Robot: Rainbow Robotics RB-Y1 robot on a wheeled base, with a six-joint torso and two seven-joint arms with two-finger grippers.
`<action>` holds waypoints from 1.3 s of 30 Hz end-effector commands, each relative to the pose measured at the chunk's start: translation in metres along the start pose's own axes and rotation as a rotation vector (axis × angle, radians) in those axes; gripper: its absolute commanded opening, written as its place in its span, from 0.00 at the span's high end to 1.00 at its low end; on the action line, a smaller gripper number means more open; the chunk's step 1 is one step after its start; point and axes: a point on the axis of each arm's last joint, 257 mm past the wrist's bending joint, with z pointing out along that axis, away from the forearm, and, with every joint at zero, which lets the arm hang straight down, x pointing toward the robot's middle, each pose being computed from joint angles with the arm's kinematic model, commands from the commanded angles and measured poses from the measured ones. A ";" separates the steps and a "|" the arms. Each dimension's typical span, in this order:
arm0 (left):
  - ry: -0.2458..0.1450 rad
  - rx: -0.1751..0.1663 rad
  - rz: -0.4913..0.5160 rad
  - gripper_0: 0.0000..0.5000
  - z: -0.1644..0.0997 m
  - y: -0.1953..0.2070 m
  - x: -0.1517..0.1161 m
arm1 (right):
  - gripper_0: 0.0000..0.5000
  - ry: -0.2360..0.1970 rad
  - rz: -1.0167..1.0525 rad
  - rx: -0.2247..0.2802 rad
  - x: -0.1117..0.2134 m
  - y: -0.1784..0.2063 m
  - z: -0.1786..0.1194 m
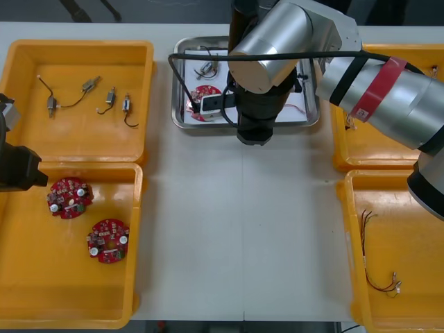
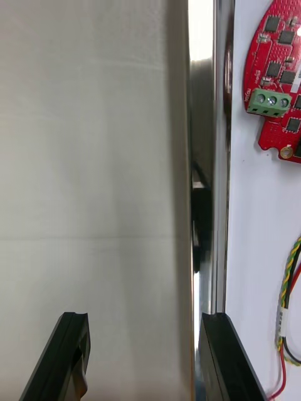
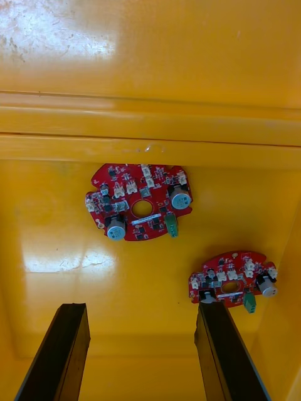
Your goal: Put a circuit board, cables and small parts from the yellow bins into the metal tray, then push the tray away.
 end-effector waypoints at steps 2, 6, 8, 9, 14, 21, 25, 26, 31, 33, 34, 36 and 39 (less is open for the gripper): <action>-0.029 -0.055 0.099 0.00 -0.014 0.017 -0.005 | 0.00 -0.076 0.017 -0.005 -0.022 0.005 -0.042; -0.029 -0.055 0.099 0.00 -0.014 0.017 -0.005 | 0.00 -0.071 0.075 -0.023 -0.017 0.025 -0.058; -0.029 -0.055 0.099 0.00 -0.014 0.017 -0.005 | 0.00 -0.068 0.113 -0.027 -0.013 0.034 -0.066; -0.029 -0.055 0.099 0.00 -0.014 0.017 -0.005 | 0.00 -0.059 0.136 -0.030 -0.007 0.040 -0.071; -0.029 -0.055 0.099 0.00 -0.014 0.017 -0.005 | 0.00 -0.029 0.240 -0.022 0.016 0.058 -0.091; -0.029 -0.055 0.099 0.00 -0.014 0.017 -0.005 | 0.00 -0.178 0.476 0.028 0.037 0.064 -0.127; -0.029 -0.055 0.099 0.00 -0.014 0.017 -0.005 | 0.00 -0.223 0.604 0.045 0.068 0.070 -0.140; -0.029 -0.055 0.099 0.00 -0.014 0.017 -0.005 | 0.00 -0.225 0.623 0.041 0.073 0.072 -0.141; -0.029 -0.055 0.099 0.00 -0.014 0.017 -0.005 | 0.00 -0.231 0.889 0.026 0.134 0.076 -0.149; -0.029 -0.055 0.099 0.00 -0.014 0.017 -0.005 | 0.00 -0.230 1.000 0.032 0.158 0.074 -0.152; -0.029 -0.055 0.099 0.00 -0.014 0.017 -0.005 | 0.00 -0.225 1.047 0.043 0.173 0.072 -0.154; -0.029 -0.055 0.099 0.00 -0.014 0.017 -0.005 | 0.00 -0.216 1.106 0.069 0.197 0.068 -0.158; -0.029 -0.055 0.099 0.00 -0.014 0.017 -0.005 | 0.00 -0.204 1.193 0.095 0.233 0.067 -0.163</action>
